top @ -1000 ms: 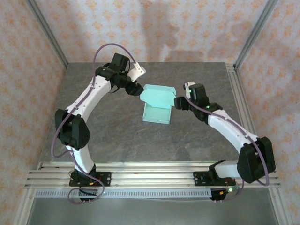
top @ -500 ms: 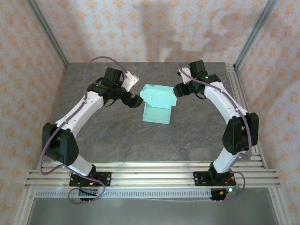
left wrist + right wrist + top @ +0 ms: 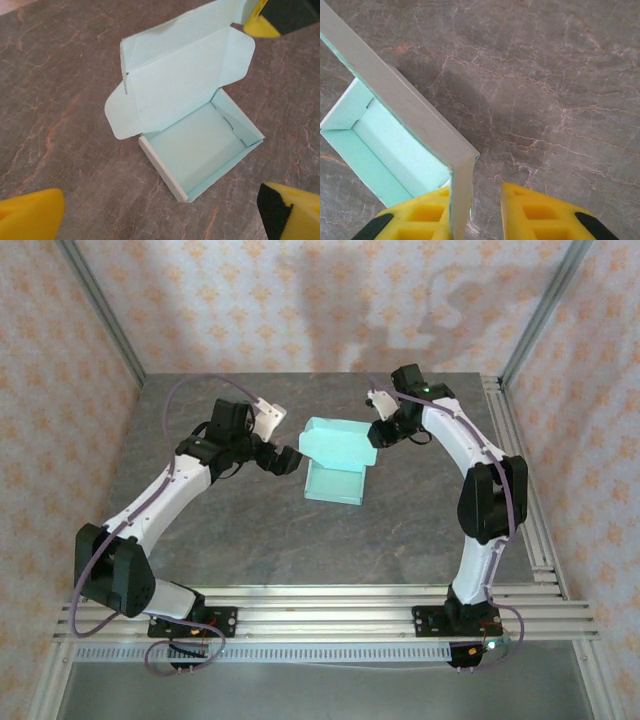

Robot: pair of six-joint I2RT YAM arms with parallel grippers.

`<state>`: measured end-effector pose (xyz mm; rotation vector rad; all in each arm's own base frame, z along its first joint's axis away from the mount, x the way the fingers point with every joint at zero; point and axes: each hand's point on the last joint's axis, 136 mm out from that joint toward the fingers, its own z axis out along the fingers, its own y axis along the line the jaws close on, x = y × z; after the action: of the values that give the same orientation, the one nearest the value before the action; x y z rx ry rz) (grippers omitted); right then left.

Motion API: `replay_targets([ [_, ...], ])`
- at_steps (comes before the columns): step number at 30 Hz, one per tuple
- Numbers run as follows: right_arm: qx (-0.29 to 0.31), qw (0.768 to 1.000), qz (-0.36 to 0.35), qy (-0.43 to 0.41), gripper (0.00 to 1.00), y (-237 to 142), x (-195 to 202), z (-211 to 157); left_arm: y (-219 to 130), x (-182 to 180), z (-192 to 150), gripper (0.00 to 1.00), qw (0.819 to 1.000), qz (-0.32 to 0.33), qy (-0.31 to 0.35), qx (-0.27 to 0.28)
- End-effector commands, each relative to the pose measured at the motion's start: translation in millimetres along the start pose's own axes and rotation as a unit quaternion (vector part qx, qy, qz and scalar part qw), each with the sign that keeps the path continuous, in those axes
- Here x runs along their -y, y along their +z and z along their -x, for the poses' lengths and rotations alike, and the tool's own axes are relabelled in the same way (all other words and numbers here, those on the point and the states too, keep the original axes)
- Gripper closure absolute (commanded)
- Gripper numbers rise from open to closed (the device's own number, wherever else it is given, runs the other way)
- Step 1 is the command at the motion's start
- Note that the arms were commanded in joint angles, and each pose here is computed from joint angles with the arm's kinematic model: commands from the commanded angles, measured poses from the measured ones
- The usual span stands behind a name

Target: Fold the paper box

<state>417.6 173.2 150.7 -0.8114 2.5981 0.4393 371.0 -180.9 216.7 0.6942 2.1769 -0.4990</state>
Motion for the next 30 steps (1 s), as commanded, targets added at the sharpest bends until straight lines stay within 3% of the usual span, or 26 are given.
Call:
replay_targets([
  [1, -0.004, 1.000, 0.013, -0.009, 0.75, -5, -4, 1, -5, -1, 8, 0.00, 1.000, 0.000, -0.001, 0.022],
  [5, -0.008, 1.000, 0.019, -0.007, 0.76, -2, -5, 0, -3, -1, 5, 0.00, 1.000, -0.004, -0.003, 0.017],
  [10, -0.014, 1.000, 0.020, -0.008, 0.84, 0, -4, -1, -3, -2, 6, 0.00, 1.000, -0.004, -0.002, 0.017],
  [19, -0.024, 0.999, 0.023, -0.007, 0.82, 6, -2, -2, -5, -3, 7, 0.00, 1.000, -0.003, -0.001, 0.018],
  [25, -0.025, 0.999, 0.023, -0.013, 1.00, 2, -4, -3, -5, -6, 6, 0.00, 1.000, 0.001, -0.002, 0.018],
  [30, -0.012, 0.998, 0.031, -0.045, 1.00, -7, -11, -3, -4, -19, 10, 0.00, 0.999, 0.037, 0.005, 0.026],
])
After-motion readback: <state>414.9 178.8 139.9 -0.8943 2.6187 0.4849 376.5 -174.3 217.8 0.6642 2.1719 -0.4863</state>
